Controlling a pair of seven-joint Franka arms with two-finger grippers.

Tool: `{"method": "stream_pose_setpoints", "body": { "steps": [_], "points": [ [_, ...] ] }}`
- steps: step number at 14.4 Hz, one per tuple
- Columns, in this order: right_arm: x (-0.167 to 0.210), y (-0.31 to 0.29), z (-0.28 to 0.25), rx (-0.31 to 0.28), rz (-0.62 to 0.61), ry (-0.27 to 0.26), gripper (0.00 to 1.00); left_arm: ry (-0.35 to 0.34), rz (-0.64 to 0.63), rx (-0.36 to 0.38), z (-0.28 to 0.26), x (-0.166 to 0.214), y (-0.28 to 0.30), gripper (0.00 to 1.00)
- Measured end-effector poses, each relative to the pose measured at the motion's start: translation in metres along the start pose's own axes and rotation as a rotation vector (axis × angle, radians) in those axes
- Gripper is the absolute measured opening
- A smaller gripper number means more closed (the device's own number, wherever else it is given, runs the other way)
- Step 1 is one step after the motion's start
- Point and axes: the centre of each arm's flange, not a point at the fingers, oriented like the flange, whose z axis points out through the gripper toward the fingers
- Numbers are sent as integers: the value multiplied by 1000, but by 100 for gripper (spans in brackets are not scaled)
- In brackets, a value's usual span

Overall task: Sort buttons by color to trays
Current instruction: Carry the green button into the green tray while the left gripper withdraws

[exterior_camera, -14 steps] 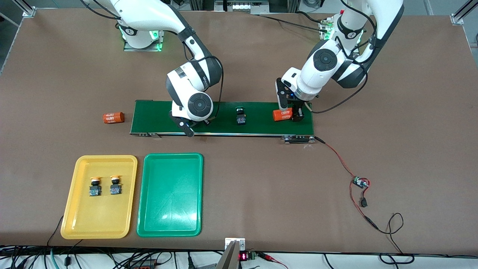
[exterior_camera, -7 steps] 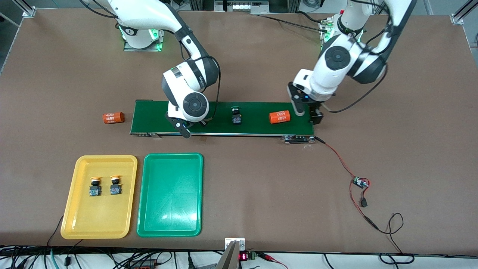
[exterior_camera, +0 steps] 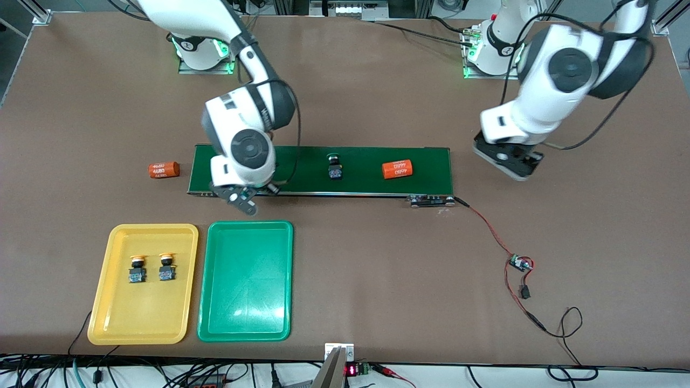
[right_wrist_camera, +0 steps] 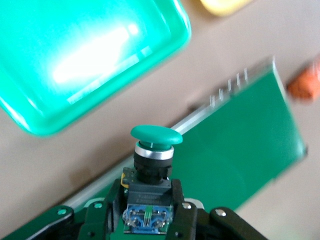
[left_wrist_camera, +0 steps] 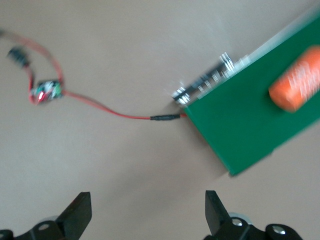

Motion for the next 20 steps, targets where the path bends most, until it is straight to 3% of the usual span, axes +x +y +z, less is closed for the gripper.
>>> {"method": "stream_pose_setpoints", "body": {
  "steps": [3,7,11,19,20],
  "points": [
    [75,23,16,71,-137,52,42,31,-283,-55,-43,-12,-49,100],
    [138,42,28,139,-297,149,42,-31,-426,-75,-147,-28,-70,100],
    [145,29,44,182,-399,224,42,-26,-468,-63,-180,-38,-84,100],
    [132,-7,105,204,-531,273,42,-4,-481,-41,-182,-36,-96,100],
    [132,-9,111,209,-533,281,47,-3,-476,-40,-183,-35,-93,100]
  ]
}}
